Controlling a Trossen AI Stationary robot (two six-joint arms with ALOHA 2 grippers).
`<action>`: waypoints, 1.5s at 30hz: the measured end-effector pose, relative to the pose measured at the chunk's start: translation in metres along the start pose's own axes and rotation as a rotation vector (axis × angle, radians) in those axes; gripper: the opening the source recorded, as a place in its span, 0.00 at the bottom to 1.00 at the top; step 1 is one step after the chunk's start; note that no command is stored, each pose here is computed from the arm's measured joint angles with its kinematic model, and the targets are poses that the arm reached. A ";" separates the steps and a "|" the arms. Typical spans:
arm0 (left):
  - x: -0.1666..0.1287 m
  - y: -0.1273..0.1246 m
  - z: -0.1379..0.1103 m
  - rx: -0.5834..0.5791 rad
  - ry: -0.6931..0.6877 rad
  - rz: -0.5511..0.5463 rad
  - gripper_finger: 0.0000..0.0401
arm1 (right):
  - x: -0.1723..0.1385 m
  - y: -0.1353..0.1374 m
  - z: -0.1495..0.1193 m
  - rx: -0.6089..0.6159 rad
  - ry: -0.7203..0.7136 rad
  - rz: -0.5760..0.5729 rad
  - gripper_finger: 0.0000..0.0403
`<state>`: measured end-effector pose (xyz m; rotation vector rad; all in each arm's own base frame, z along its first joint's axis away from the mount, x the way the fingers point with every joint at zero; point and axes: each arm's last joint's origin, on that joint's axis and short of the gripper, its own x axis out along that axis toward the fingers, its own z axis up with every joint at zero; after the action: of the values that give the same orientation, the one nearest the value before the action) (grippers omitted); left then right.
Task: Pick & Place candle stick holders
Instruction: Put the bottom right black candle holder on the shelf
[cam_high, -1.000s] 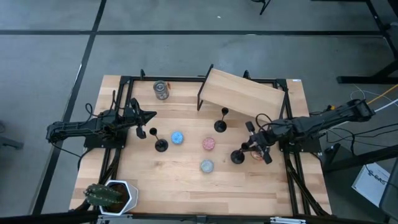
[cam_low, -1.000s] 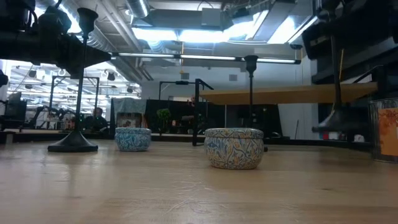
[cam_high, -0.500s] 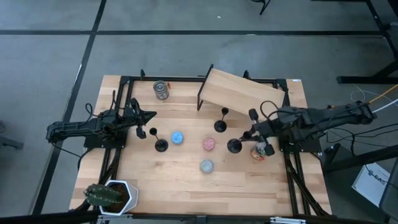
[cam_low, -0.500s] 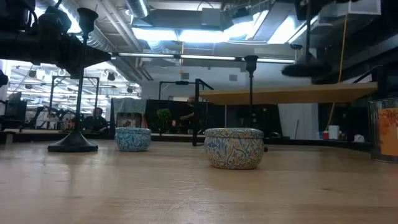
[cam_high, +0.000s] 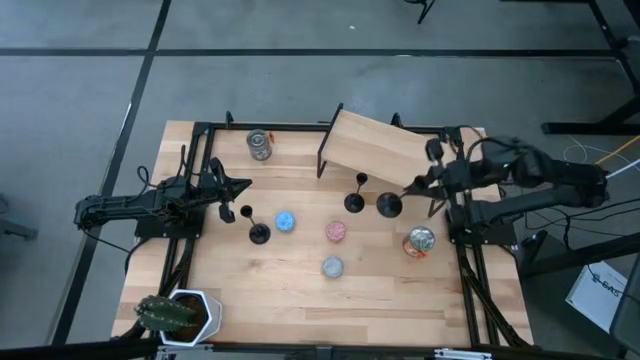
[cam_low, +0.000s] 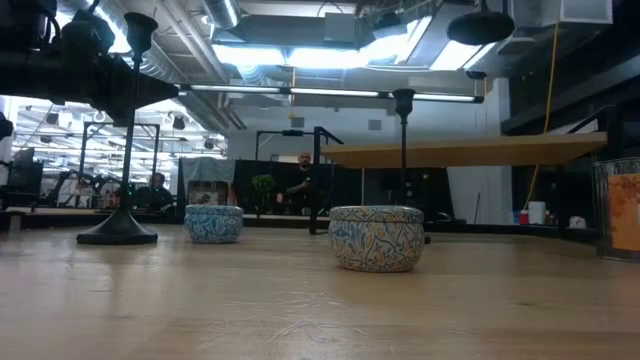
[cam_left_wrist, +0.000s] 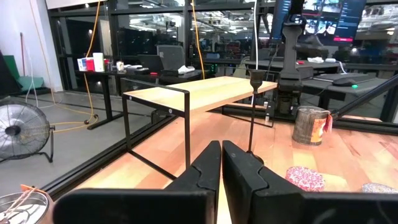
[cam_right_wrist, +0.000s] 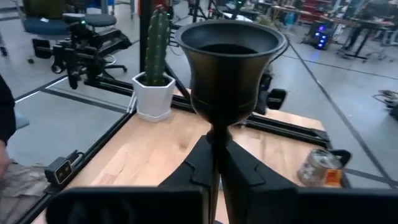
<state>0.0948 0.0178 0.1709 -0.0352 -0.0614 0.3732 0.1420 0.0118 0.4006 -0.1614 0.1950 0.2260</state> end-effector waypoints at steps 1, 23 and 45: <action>0.000 0.000 0.000 0.000 0.000 0.000 0.03 | -0.004 -0.002 0.003 -0.007 0.006 -0.011 0.04; 0.000 0.000 0.000 0.000 0.000 0.000 0.02 | -0.051 -0.041 -0.015 -0.024 0.491 -0.618 0.05; 0.000 0.000 0.000 0.000 0.000 0.000 0.03 | -0.075 -0.038 -0.070 0.193 0.399 -1.034 0.06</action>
<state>0.0948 0.0179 0.1708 -0.0352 -0.0611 0.3736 0.0673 -0.0525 0.3533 -0.0969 0.4993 -0.8592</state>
